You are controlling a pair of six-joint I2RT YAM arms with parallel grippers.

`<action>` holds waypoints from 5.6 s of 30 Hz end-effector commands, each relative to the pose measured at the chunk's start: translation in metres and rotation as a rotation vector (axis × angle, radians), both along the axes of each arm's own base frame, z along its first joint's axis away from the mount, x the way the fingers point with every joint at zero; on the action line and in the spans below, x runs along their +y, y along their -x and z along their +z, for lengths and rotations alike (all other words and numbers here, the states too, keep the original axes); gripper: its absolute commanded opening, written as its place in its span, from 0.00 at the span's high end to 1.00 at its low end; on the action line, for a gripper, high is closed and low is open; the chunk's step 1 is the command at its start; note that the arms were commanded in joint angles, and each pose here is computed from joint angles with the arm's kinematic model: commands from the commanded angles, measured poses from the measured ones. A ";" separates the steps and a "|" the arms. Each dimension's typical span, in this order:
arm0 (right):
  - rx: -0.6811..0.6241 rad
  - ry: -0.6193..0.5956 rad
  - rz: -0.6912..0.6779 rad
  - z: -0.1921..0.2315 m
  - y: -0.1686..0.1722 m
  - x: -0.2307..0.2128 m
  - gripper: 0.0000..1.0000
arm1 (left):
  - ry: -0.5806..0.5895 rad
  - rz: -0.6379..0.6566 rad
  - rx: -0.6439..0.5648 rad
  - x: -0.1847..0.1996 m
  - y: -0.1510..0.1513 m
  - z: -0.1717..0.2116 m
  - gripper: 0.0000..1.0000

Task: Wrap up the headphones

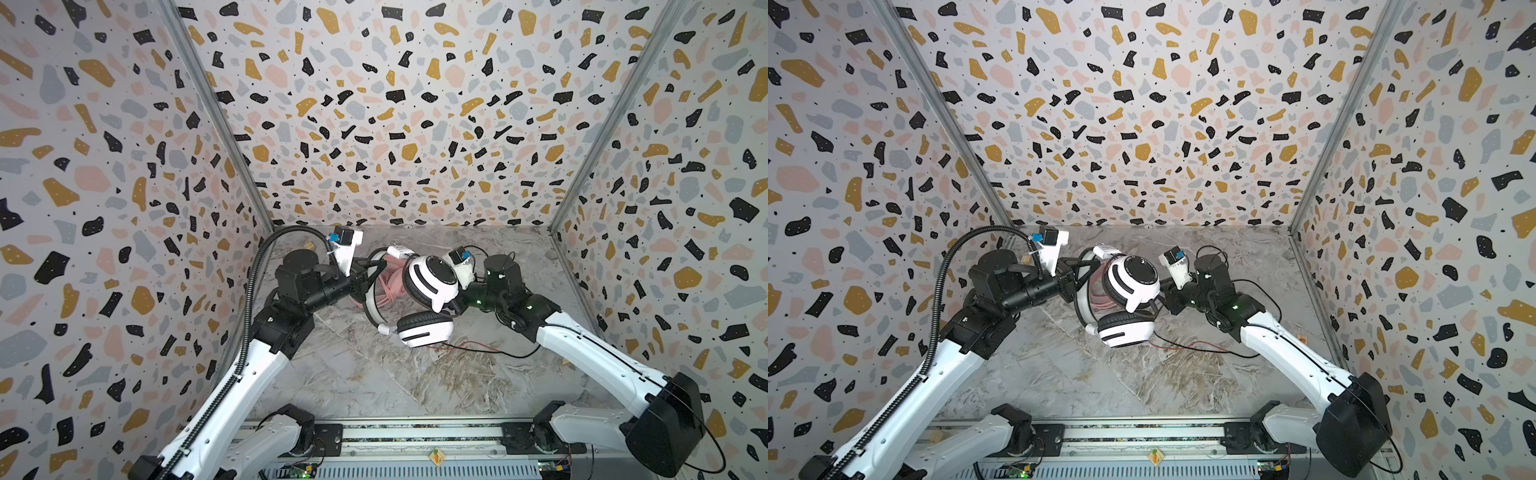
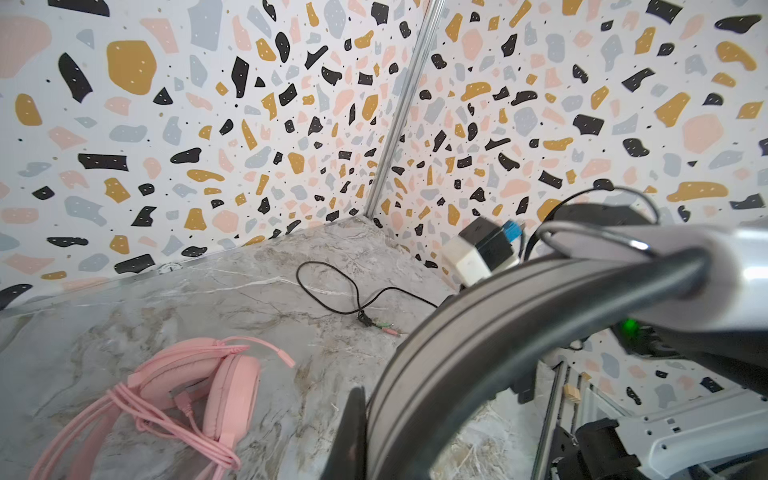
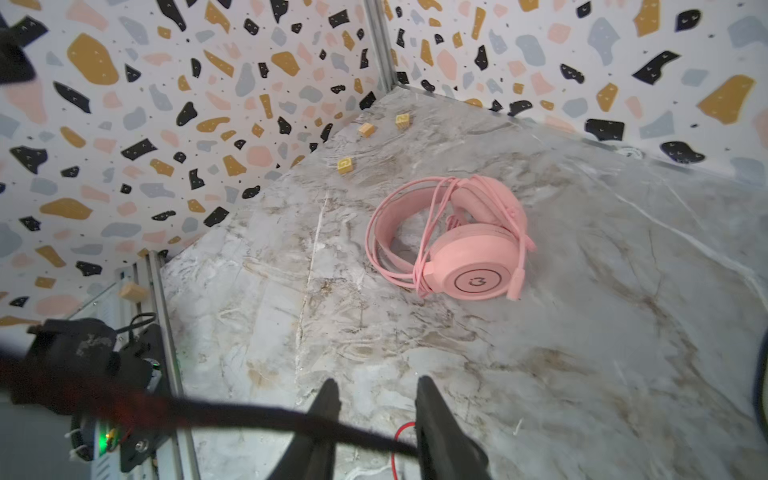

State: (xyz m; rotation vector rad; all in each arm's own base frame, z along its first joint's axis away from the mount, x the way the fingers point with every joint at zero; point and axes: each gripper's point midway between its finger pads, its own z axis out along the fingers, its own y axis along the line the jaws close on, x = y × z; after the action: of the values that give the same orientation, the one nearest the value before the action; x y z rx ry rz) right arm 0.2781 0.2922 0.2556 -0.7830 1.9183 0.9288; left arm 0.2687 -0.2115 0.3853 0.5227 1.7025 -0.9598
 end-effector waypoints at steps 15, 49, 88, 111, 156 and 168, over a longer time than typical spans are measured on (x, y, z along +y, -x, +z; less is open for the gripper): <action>-0.005 -0.102 0.067 -0.040 -0.007 0.039 0.41 | 0.084 0.053 -0.052 0.014 0.015 0.094 1.00; 0.231 0.205 0.014 -0.188 0.053 -0.014 0.09 | 0.127 0.114 -0.042 0.040 -0.031 0.136 1.00; 0.185 0.203 0.104 -0.196 0.055 0.020 0.58 | 0.145 0.202 -0.008 0.057 -0.058 0.124 1.00; 0.050 0.233 0.076 -0.120 0.120 0.001 1.00 | 0.203 0.981 0.062 0.188 -0.160 0.056 1.00; -0.456 0.029 -0.437 0.180 -0.006 -0.076 1.00 | -0.722 0.332 0.252 0.004 -0.059 -0.151 1.00; -0.193 0.151 -0.431 0.068 -0.083 -0.094 1.00 | -0.538 -0.032 0.318 -0.031 0.019 -0.131 1.00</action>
State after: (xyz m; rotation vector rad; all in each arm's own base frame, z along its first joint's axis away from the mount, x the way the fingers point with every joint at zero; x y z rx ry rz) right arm 0.3571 0.1941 0.3438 -0.4682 1.8499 0.3563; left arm 0.2669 -0.2217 0.2227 0.7435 2.3578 -0.3878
